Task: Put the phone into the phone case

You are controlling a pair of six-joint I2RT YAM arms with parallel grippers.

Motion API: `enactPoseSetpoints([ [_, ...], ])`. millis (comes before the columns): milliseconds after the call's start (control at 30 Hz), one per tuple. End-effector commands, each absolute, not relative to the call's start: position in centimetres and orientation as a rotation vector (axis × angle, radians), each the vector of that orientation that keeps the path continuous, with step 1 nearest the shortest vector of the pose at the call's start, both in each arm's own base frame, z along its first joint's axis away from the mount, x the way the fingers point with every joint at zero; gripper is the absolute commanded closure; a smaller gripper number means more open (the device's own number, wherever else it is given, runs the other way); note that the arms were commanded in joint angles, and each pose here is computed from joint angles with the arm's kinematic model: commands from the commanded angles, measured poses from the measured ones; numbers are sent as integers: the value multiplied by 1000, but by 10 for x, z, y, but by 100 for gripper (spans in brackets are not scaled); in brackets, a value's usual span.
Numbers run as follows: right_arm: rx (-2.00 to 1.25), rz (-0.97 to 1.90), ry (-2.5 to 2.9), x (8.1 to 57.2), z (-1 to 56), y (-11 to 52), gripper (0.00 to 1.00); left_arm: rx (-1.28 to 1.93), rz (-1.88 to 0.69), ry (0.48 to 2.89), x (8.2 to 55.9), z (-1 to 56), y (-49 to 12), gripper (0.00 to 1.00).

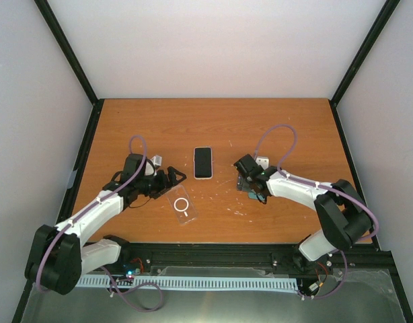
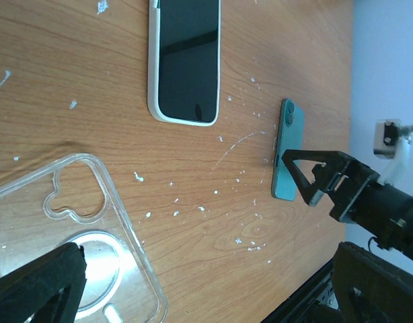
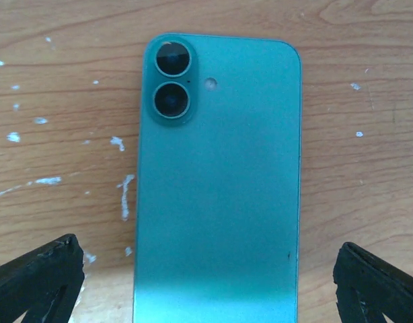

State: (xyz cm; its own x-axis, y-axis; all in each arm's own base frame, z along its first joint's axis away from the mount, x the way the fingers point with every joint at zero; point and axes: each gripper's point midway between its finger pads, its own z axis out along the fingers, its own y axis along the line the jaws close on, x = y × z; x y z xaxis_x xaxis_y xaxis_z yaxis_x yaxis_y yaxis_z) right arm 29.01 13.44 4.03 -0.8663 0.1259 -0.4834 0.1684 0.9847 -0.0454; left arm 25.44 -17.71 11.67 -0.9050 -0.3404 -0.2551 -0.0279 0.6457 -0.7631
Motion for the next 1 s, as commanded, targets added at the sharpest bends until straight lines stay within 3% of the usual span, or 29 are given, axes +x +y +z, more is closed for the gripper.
enactPoseSetpoints([
  [0,239,-176,2637,300,35,125,0,-234,-1110,2456,254,129,-171,0],
  [333,305,-116,2718,286,2,124,0,-223,-1152,2445,247,124,-170,1],
  [533,292,-106,2739,278,-8,122,5,-223,-1171,2437,245,126,-171,1],
  [967,197,33,2785,263,-11,135,30,-221,-1199,2403,250,142,-172,6],
])
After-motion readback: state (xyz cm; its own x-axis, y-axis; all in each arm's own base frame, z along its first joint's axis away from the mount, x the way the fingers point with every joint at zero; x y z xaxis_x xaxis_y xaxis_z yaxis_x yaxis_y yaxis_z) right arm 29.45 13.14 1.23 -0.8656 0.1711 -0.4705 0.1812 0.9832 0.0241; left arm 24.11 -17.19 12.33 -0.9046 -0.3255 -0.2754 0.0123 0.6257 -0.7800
